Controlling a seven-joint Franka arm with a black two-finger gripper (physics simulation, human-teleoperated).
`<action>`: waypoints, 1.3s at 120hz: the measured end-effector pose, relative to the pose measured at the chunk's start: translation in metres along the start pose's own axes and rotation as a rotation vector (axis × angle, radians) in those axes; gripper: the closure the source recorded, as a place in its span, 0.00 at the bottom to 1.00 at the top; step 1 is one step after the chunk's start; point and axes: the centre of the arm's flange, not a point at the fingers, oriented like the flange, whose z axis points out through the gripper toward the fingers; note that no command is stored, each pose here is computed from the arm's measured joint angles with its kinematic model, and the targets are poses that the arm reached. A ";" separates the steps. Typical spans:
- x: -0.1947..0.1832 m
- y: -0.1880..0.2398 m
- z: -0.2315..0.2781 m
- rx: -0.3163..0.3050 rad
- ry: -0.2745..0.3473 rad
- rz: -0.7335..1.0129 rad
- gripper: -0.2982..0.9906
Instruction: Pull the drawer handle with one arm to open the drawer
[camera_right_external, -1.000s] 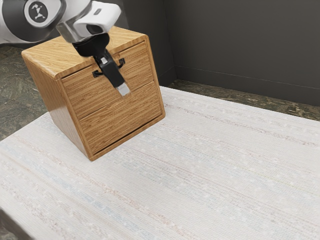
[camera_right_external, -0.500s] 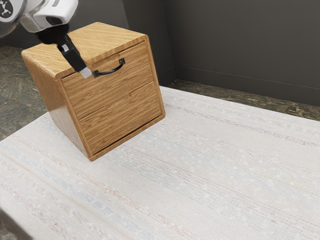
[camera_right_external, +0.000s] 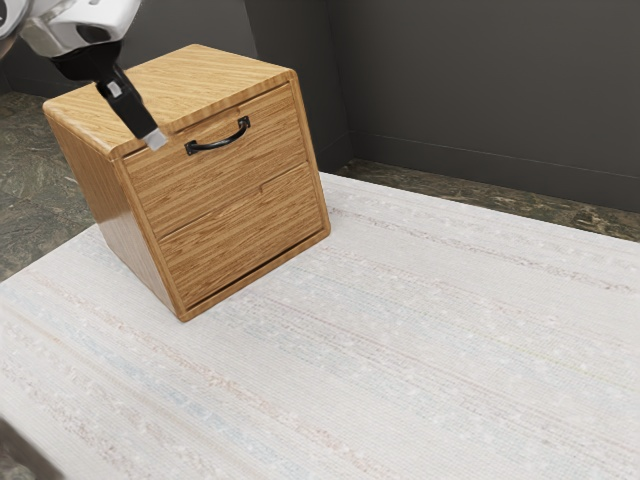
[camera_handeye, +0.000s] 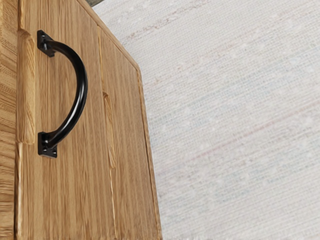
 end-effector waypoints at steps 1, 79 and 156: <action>-0.001 -0.001 0.000 0.001 0.000 -0.002 0.23; -0.012 -0.016 0.013 0.003 -0.028 -0.079 0.23; -0.008 -0.021 0.048 0.030 0.013 -0.108 0.23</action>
